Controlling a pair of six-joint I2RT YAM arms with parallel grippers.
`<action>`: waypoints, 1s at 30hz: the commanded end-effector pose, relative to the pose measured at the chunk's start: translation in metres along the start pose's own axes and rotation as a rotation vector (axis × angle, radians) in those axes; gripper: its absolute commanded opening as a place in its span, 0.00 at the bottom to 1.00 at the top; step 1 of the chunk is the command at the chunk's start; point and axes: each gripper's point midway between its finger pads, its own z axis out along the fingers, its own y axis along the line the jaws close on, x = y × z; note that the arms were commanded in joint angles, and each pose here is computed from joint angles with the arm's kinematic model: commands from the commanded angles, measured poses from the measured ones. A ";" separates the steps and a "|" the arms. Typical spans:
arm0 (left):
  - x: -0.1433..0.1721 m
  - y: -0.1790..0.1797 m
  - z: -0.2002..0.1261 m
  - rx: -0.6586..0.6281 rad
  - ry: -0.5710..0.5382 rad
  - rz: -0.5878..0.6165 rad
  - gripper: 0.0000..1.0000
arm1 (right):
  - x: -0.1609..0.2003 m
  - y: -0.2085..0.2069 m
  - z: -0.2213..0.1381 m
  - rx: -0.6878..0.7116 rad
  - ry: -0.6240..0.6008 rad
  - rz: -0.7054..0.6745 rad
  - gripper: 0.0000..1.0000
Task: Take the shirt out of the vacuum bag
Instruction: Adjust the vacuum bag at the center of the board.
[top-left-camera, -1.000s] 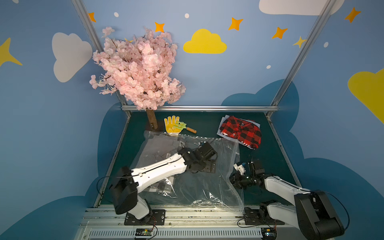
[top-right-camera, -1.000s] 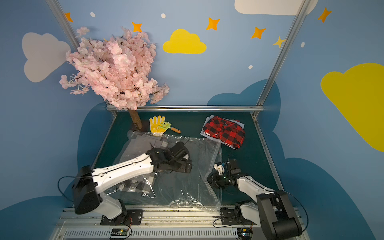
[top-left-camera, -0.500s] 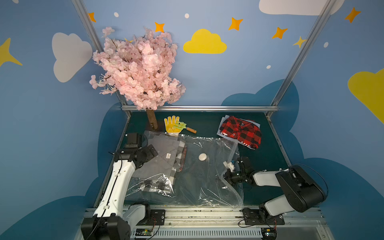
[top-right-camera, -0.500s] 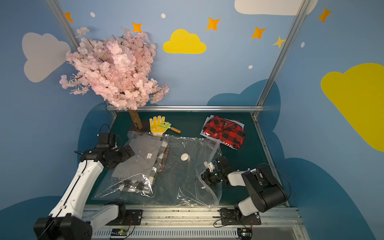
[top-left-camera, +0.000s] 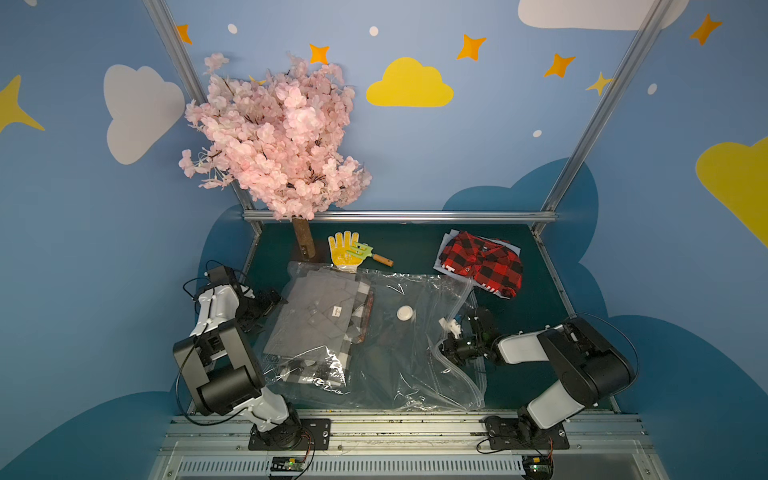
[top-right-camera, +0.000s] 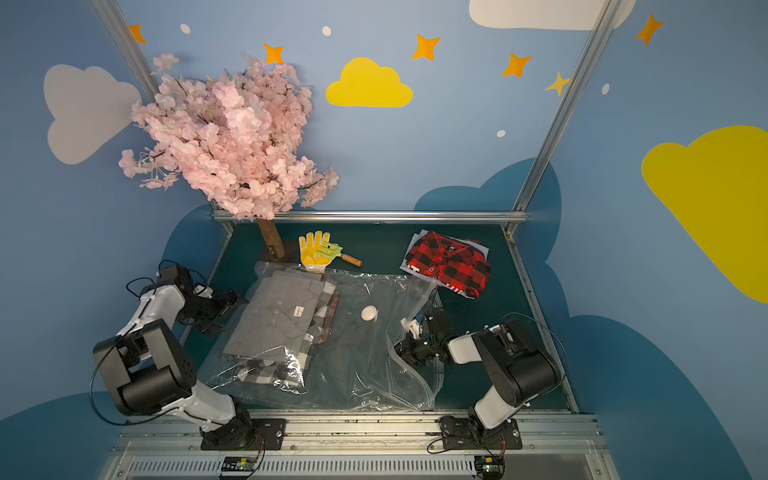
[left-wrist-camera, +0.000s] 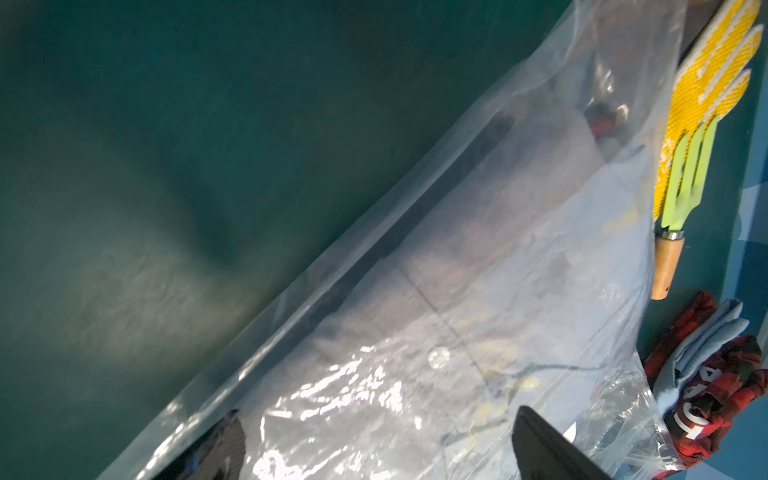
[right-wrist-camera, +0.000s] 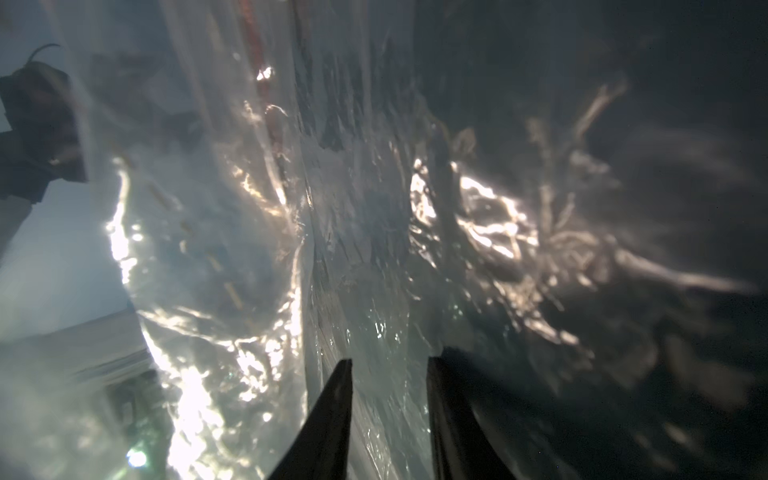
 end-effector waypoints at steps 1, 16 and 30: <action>-0.015 -0.008 0.006 0.054 -0.019 0.039 1.00 | 0.000 -0.006 0.006 0.032 0.025 -0.002 0.34; -0.041 0.000 0.063 0.161 0.030 -0.014 1.00 | 0.005 -0.006 0.022 0.067 0.094 -0.027 0.36; -0.033 -0.025 0.070 0.359 0.068 -0.021 0.50 | 0.008 -0.007 0.035 0.123 0.130 -0.048 0.35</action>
